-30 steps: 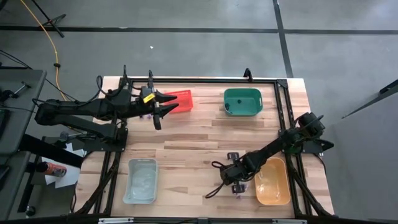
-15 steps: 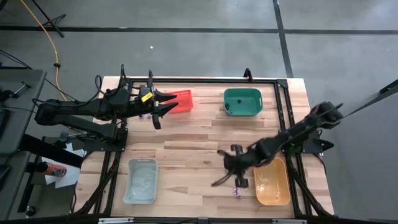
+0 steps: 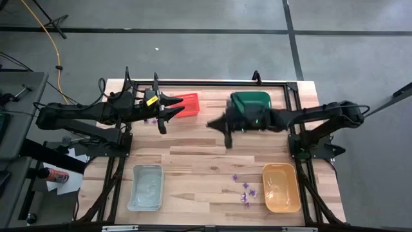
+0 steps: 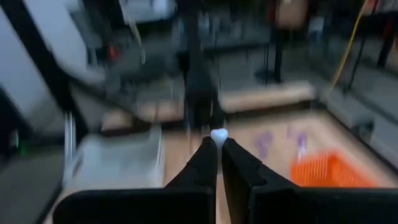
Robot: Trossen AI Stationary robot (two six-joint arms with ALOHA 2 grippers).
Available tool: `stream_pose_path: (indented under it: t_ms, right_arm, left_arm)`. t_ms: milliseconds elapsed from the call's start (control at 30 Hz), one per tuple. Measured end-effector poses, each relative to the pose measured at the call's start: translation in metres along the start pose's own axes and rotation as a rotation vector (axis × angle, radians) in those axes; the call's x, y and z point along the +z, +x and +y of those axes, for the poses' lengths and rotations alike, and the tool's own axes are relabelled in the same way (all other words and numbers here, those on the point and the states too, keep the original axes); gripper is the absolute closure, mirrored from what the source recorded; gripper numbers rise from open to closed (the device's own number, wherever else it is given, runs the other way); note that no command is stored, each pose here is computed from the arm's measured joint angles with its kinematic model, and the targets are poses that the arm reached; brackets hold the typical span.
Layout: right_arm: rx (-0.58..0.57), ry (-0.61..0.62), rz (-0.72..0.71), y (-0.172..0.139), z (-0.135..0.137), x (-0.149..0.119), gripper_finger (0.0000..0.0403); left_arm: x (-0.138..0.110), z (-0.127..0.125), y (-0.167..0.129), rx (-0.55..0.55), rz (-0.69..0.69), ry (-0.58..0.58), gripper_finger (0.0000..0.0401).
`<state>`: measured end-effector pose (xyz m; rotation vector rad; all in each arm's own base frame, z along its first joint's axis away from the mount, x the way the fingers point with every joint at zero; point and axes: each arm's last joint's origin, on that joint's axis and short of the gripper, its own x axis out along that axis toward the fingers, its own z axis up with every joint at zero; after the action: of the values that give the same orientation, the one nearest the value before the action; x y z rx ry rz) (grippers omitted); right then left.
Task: Sort Halloween decoration
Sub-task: Put the white bone toy into the yellow bin
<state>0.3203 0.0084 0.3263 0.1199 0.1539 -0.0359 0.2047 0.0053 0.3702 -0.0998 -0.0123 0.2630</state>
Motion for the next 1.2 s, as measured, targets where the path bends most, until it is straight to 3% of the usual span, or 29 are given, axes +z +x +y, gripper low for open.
stream_pose_path:
  t_ms: [200, 500, 633, 800, 967, 1100, 1200]
  right_arm:
    - [0.039, 0.005, -0.197, 0.002, -0.027, 0.021, 0.0402]
    - [0.073, 0.004, -0.192, 0.001, -0.033, 0.021, 0.0402]
    - [0.179, 0.037, -0.146, -0.006, -0.029, 0.022, 0.0402]
    - [0.336, 0.177, 0.114, -0.028, -0.020, 0.012, 0.0402]
    - [0.504, 0.438, 0.527, -0.058, 0.003, -0.009, 0.0402]
    - [0.473, 0.561, 0.880, -0.083, 0.033, -0.033, 0.0402]
    - [0.389, 0.560, 1.117, -0.101, 0.057, -0.052, 0.0402]
  left_arm:
    - [0.000, 0.000, 0.000, 0.000, 0.000, 0.000, 0.0265]
    - [0.000, 0.000, 0.000, 0.000, 0.000, 0.000, 0.0265]
    - [0.000, 0.000, 0.000, 0.000, 0.000, 0.000, 0.0265]
    - [0.000, 0.000, 0.000, 0.000, 0.001, 0.000, 0.0265]
    - [0.000, 0.000, 0.000, 0.000, 0.001, 0.008, 0.0265]
    - [0.000, 0.000, 0.000, 0.001, 0.001, 0.037, 0.0265]
    - [0.000, 0.000, 0.000, 0.001, 0.001, 0.058, 0.0265]
